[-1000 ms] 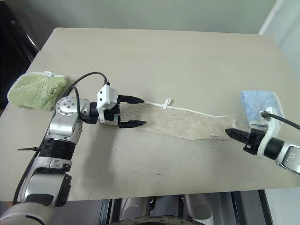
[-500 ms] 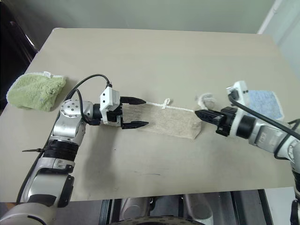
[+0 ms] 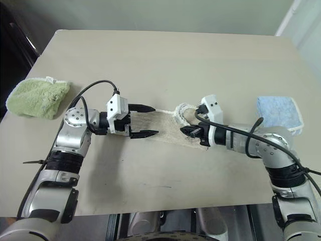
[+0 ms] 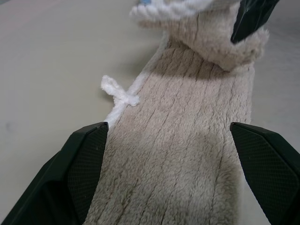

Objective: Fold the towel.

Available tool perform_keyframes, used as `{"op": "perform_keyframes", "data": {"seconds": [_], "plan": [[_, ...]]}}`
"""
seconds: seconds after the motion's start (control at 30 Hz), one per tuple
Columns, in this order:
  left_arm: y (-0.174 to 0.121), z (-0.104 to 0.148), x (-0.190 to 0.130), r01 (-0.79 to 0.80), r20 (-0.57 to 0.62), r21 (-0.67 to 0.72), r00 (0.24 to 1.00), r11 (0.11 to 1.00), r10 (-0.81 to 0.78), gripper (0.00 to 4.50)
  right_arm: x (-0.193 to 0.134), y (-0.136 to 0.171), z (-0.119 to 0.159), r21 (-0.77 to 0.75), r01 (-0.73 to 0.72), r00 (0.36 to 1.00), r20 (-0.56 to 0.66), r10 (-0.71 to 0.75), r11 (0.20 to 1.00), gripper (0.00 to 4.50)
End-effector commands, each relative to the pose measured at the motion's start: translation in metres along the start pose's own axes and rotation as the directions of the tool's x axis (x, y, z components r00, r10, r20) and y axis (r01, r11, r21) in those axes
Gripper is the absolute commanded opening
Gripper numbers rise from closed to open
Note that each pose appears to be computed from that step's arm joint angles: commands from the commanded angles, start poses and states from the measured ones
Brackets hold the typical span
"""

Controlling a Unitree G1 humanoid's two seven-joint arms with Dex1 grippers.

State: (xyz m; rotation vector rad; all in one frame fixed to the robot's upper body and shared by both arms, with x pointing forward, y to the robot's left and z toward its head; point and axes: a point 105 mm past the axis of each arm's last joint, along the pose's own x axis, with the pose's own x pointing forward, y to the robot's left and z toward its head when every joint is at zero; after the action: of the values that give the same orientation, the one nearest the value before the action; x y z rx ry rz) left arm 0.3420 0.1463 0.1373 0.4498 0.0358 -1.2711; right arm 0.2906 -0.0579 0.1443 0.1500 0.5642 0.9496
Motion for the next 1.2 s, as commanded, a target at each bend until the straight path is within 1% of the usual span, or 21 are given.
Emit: {"op": "perform_keyframes", "data": {"seconds": [0.03, 0.23, 0.33, 0.53, 0.63, 0.67, 0.77, 1.0, 1.2], "plan": [[0.005, 0.011, -0.006, -0.028, 0.024, 0.045, 0.999, 0.999, 0.027, 4.50, 0.009, 0.011, 0.010, -0.043, -0.044, 0.999, 0.016, 0.045, 0.998, 0.04], [0.008, 0.011, -0.006, -0.037, 0.022, 0.050, 0.999, 0.998, 0.036, 4.50, 0.026, 0.010, -0.004, -0.025, -0.050, 0.998, -0.047, 0.049, 0.998, 0.04], [0.009, 0.010, -0.007, -0.041, 0.022, 0.054, 0.999, 0.998, 0.040, 4.50, 0.029, 0.012, -0.003, -0.021, -0.063, 0.997, -0.045, 0.062, 0.998, 0.04], [0.009, 0.011, -0.009, -0.044, 0.024, 0.054, 0.999, 0.998, 0.043, 4.50, 0.031, 0.005, -0.004, -0.026, -0.028, 0.999, -0.038, 0.027, 0.999, 0.04], [0.009, 0.013, -0.009, -0.044, 0.029, 0.055, 0.999, 0.998, 0.042, 4.50, 0.030, 0.005, -0.001, -0.034, -0.033, 0.999, -0.023, 0.032, 0.999, 0.74], [0.009, 0.013, -0.009, -0.044, 0.030, 0.056, 0.999, 0.997, 0.042, 4.50, 0.029, 0.005, 0.000, -0.035, -0.033, 0.999, -0.019, 0.033, 0.999, 1.05], [0.011, 0.017, -0.008, -0.045, 0.037, 0.059, 0.998, 0.997, 0.043, 4.50, 0.029, 0.004, 0.003, -0.048, -0.029, 1.000, -0.004, 0.028, 0.998, 2.02], [0.011, 0.018, -0.008, -0.046, 0.038, 0.058, 0.998, 0.997, 0.044, 4.50, 0.029, 0.003, 0.004, -0.052, -0.029, 1.000, -0.001, 0.029, 0.998, 4.47], [0.011, 0.018, -0.008, -0.046, 0.038, 0.058, 0.998, 0.997, 0.044, 4.50, 0.029, 0.003, 0.004, -0.053, -0.029, 1.000, 0.000, 0.029, 0.998, 4.49]]}}
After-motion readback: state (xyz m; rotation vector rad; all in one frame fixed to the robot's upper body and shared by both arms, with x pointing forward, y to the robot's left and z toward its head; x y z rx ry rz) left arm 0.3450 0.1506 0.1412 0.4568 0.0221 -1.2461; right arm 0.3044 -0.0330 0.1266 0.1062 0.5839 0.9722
